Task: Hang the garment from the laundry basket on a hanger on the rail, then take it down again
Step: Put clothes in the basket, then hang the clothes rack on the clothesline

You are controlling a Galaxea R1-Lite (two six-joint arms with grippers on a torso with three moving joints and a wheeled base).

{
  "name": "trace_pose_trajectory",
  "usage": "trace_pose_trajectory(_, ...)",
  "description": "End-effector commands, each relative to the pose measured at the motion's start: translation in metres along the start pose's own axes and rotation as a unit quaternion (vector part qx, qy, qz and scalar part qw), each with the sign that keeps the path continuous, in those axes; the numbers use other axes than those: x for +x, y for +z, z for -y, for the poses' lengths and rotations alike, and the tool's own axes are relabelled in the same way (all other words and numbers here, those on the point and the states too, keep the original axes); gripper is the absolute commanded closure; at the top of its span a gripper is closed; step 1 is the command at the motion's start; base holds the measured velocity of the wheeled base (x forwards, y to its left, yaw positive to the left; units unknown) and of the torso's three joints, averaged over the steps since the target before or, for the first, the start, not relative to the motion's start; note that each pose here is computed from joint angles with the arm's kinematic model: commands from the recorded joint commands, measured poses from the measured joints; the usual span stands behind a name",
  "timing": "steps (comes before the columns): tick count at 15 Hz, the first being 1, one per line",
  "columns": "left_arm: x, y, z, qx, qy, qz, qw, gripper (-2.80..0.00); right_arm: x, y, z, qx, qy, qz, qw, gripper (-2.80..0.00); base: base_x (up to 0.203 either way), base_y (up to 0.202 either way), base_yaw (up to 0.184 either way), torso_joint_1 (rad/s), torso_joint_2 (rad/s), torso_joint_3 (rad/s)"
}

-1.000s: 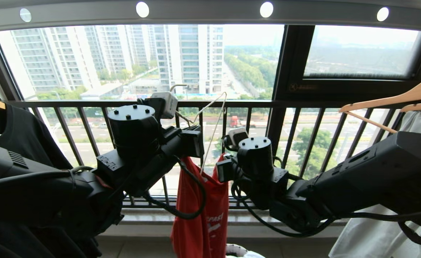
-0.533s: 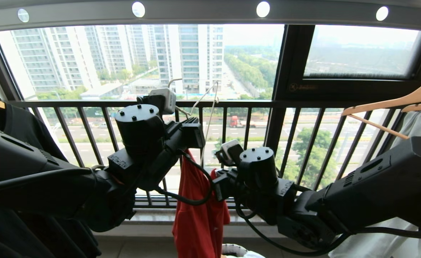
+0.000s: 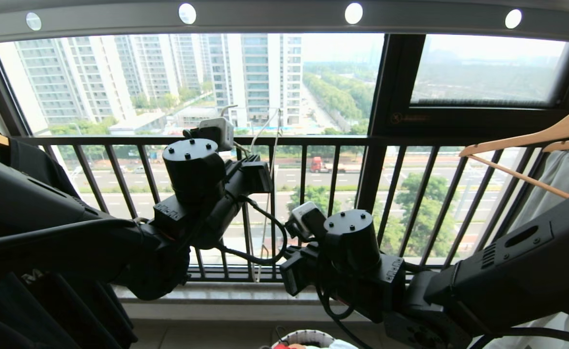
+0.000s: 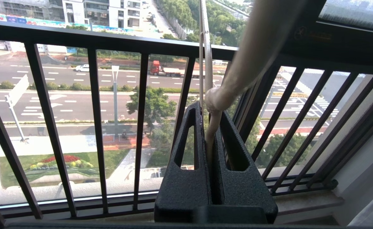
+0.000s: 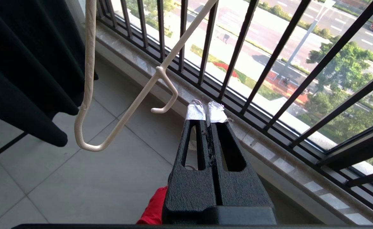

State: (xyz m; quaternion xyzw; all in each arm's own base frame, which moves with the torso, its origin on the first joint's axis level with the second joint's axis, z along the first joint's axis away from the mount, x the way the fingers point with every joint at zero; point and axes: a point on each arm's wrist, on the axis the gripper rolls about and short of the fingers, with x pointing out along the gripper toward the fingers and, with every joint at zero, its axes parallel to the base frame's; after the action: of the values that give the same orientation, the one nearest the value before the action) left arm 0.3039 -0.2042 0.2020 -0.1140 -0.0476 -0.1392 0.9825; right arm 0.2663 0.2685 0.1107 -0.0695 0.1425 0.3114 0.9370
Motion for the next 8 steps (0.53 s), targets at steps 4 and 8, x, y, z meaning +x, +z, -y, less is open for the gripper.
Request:
trace_pose_trajectory(4, 0.001, 0.003, -0.003, -0.001, 0.004, 0.006, 1.0000, 0.00, 0.018, 0.000, 0.027, 0.010, -0.051, 0.004, 0.999, 0.00, 0.000, 0.000, 0.000, 0.000, 0.00, 0.000)
trace_pose_trajectory(8, -0.004, 0.011, -0.003, 0.005, 0.003, 0.010, 0.9999, 0.00, 0.027, -0.011, 0.036, 0.006, -0.065, -0.030, 0.997, 0.00, 0.000, 0.000, 0.000, 0.000, 0.00, 0.000)
